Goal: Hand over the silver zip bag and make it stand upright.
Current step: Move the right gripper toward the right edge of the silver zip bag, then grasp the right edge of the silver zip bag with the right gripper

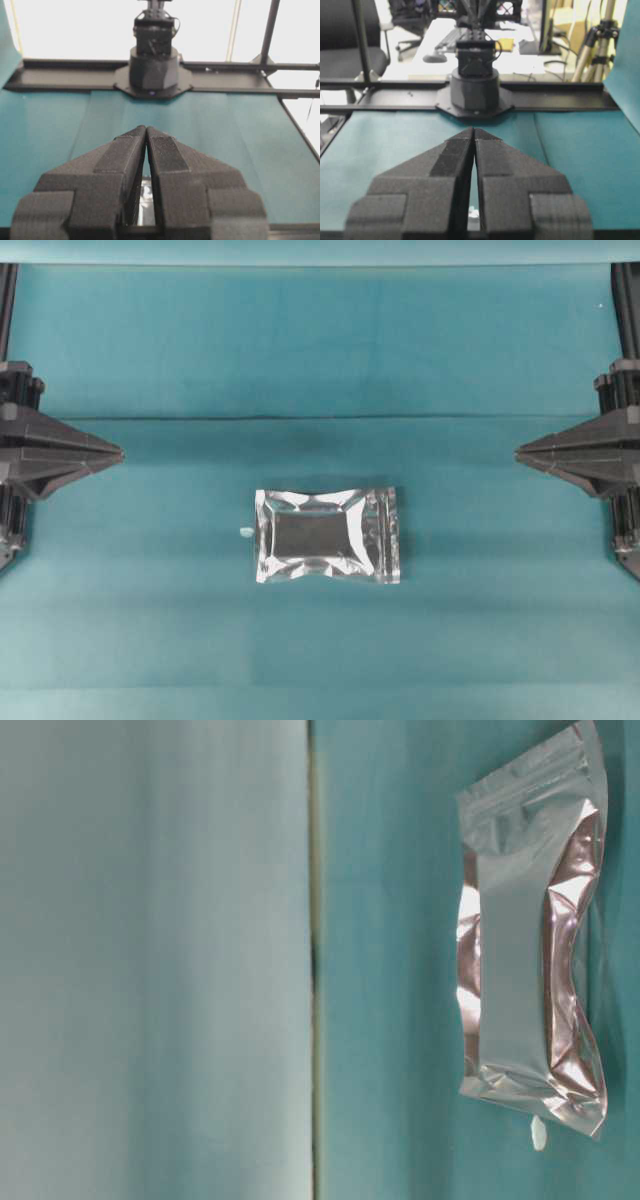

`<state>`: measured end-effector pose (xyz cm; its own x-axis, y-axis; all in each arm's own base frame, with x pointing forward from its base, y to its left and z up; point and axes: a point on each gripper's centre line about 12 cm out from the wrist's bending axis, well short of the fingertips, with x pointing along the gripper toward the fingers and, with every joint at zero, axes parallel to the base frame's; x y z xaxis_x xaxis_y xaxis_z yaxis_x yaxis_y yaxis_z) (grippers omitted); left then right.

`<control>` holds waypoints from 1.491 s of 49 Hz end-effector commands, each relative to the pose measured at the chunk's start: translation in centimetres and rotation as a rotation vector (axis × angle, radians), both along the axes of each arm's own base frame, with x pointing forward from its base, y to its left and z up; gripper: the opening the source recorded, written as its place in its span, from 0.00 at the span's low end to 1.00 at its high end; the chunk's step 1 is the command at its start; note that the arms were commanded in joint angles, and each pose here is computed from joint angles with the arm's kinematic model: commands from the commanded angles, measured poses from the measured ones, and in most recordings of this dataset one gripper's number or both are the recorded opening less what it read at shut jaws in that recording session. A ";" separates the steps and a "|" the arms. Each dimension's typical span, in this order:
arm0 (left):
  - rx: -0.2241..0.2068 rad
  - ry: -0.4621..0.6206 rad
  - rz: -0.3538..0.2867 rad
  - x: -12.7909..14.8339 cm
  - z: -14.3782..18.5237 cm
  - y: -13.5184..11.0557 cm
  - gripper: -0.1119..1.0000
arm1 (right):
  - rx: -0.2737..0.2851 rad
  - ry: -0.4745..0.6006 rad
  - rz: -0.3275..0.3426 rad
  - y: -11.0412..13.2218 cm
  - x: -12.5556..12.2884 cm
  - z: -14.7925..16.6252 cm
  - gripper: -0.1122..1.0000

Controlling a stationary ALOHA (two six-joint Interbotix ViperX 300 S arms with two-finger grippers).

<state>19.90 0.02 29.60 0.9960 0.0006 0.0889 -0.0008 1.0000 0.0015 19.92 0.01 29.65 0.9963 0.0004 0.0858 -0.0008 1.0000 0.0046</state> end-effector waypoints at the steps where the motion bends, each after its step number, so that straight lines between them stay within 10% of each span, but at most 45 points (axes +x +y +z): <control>1: 0.007 -0.008 -0.031 1.2 1.3 -0.6 0.23 | 0.032 -0.015 0.000 0.0 0.4 0.8 0.24; 19: 0.021 0.130 -0.035 6.0 0.5 -0.9 0.04 | 0.781 0.360 -0.141 -0.6 5.9 -5.3 0.09; 31: 0.024 0.204 -0.035 8.1 -0.4 -0.9 0.04 | 1.002 0.503 -0.280 -0.8 7.2 -11.0 0.18; 37: 0.022 0.227 -0.037 8.3 -0.7 -1.0 0.04 | 1.121 0.522 -0.351 -1.0 7.7 -12.9 0.38; 50: 0.023 0.240 -0.037 8.3 -0.9 -1.0 0.04 | 1.212 0.586 -0.404 0.5 9.3 -16.3 0.97; 73: 0.017 0.262 -0.042 8.4 -1.2 -1.1 0.04 | 1.278 0.581 -0.478 1.8 12.0 -21.2 0.97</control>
<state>28.01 -1.02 27.59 0.9801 -0.0371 -0.1951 0.0401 0.9991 0.0113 31.01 1.67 8.24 0.7579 -0.0916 -0.6459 0.6471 0.2305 0.7267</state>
